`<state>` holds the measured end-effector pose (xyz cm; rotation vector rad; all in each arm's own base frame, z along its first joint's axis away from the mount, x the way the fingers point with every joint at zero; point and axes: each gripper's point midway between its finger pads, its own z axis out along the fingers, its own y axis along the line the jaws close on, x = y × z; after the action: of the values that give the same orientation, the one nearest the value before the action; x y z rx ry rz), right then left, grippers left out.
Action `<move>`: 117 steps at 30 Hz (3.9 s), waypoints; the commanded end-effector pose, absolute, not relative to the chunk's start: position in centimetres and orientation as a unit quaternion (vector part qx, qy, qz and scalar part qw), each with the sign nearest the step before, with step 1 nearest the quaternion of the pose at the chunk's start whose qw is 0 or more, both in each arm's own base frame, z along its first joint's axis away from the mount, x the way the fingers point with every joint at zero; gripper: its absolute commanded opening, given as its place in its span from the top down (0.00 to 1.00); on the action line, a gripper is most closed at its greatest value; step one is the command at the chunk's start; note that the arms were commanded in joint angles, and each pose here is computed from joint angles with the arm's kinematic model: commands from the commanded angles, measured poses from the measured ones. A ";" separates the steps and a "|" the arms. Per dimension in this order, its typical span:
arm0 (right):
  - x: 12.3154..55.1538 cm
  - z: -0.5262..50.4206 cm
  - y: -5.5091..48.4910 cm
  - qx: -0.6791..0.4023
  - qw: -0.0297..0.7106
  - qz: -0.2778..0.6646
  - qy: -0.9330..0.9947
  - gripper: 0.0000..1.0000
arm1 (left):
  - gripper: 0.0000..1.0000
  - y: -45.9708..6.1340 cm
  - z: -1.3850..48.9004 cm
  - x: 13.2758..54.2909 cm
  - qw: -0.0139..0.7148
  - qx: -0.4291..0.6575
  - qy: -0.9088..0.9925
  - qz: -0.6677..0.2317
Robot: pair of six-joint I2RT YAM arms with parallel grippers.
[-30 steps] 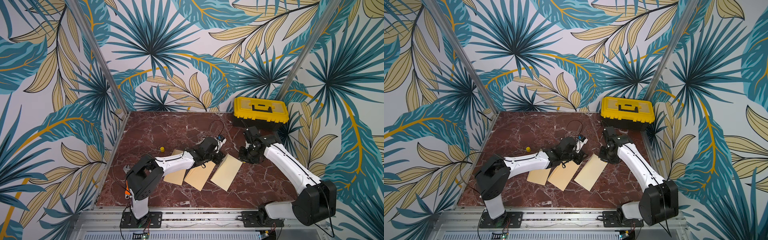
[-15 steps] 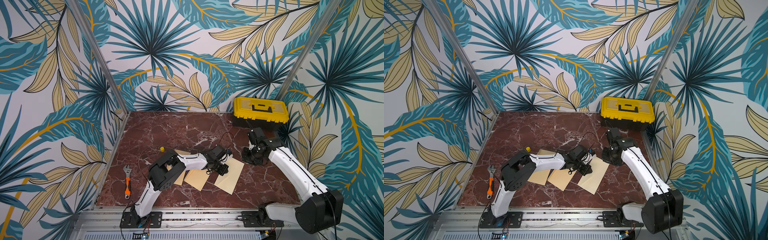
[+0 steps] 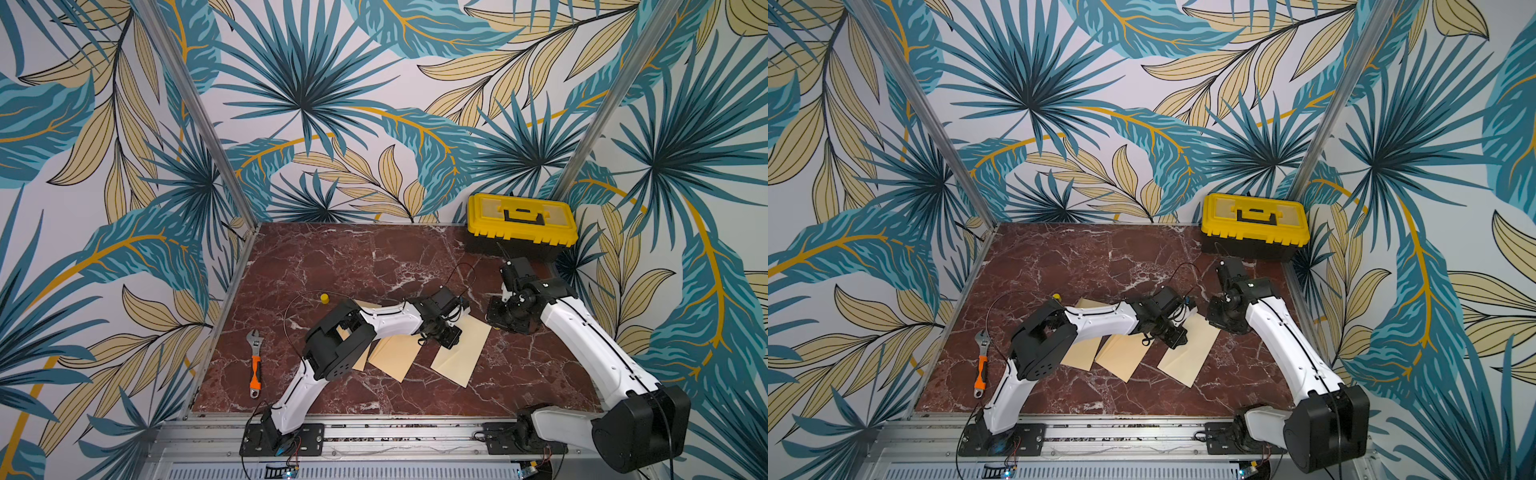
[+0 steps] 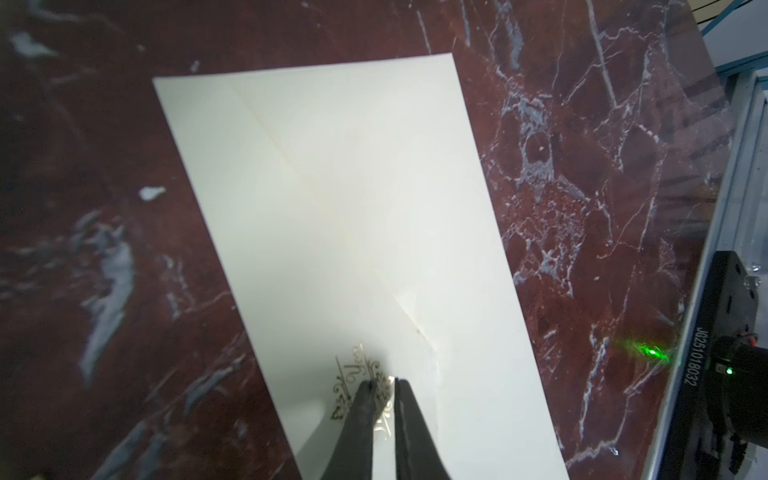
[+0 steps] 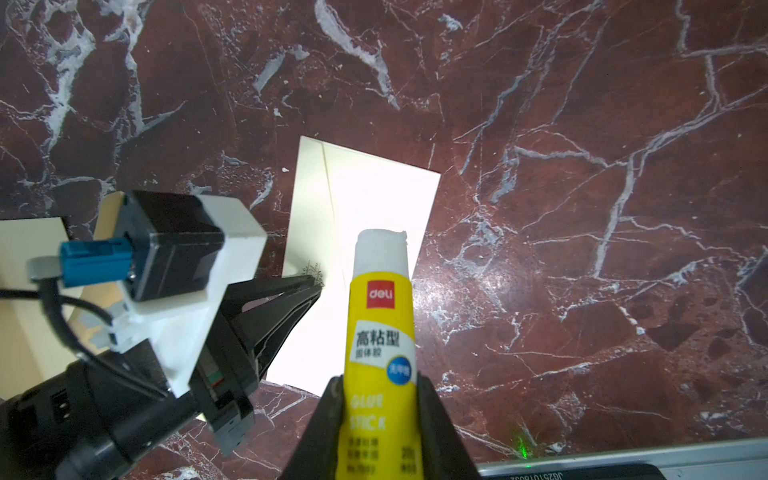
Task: Seal the envelope with a glue stick
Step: Seal the envelope at the center of the board.
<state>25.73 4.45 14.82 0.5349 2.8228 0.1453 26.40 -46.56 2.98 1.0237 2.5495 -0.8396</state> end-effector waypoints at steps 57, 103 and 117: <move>23.6 14.5 2.4 0.210 0.113 0.054 0.970 1.00 | 0.85 -48.0 2.7 25.8 0.097 0.348 0.887 -0.289; 24.1 15.2 2.9 0.207 0.120 0.070 0.968 1.00 | 0.83 -48.1 1.8 24.8 0.076 0.342 0.888 -0.298; 24.4 16.0 3.0 0.205 0.133 0.077 0.966 1.00 | 0.82 -48.1 8.4 27.0 0.138 0.335 0.874 -0.323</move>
<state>24.48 2.96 14.95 0.6069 2.8237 0.2012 25.46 -48.43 3.64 1.0110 2.6205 -0.9120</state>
